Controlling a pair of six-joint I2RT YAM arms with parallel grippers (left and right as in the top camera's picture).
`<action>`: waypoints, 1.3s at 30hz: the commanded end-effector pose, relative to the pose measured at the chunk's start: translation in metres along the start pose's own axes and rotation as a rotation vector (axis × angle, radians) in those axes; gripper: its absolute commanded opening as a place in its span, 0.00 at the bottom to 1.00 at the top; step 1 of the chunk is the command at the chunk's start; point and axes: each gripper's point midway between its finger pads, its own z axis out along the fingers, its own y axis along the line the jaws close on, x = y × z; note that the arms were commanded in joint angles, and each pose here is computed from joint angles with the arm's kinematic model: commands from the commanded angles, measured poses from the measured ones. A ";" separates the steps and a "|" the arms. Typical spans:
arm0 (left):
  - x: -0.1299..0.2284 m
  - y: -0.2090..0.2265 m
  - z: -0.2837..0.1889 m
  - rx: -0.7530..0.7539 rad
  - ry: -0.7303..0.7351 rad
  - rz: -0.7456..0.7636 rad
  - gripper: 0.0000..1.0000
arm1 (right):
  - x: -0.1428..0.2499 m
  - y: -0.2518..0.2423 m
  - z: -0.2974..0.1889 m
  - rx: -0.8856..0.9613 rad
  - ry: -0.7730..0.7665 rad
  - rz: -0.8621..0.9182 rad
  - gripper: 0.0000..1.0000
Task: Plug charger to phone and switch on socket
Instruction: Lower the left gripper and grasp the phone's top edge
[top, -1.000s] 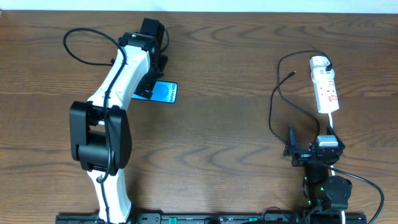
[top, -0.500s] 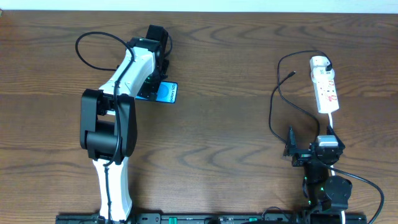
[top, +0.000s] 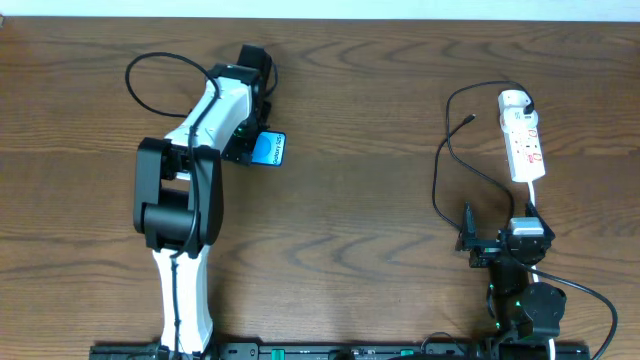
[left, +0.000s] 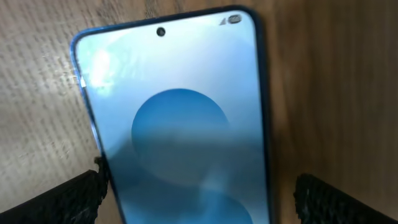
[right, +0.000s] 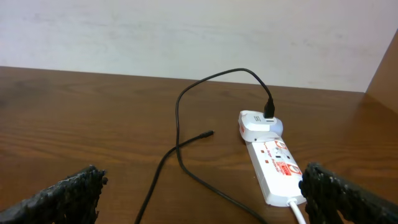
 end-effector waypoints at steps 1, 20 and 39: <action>-0.005 0.002 0.015 -0.031 -0.026 -0.009 0.98 | 0.001 -0.002 0.000 0.011 0.000 -0.004 0.99; 0.009 0.018 0.023 -0.097 0.050 0.168 0.72 | 0.001 -0.002 0.000 0.011 0.000 -0.004 0.99; 0.032 0.045 0.016 -0.155 0.225 0.562 0.70 | 0.001 -0.002 0.000 0.011 0.000 -0.004 0.99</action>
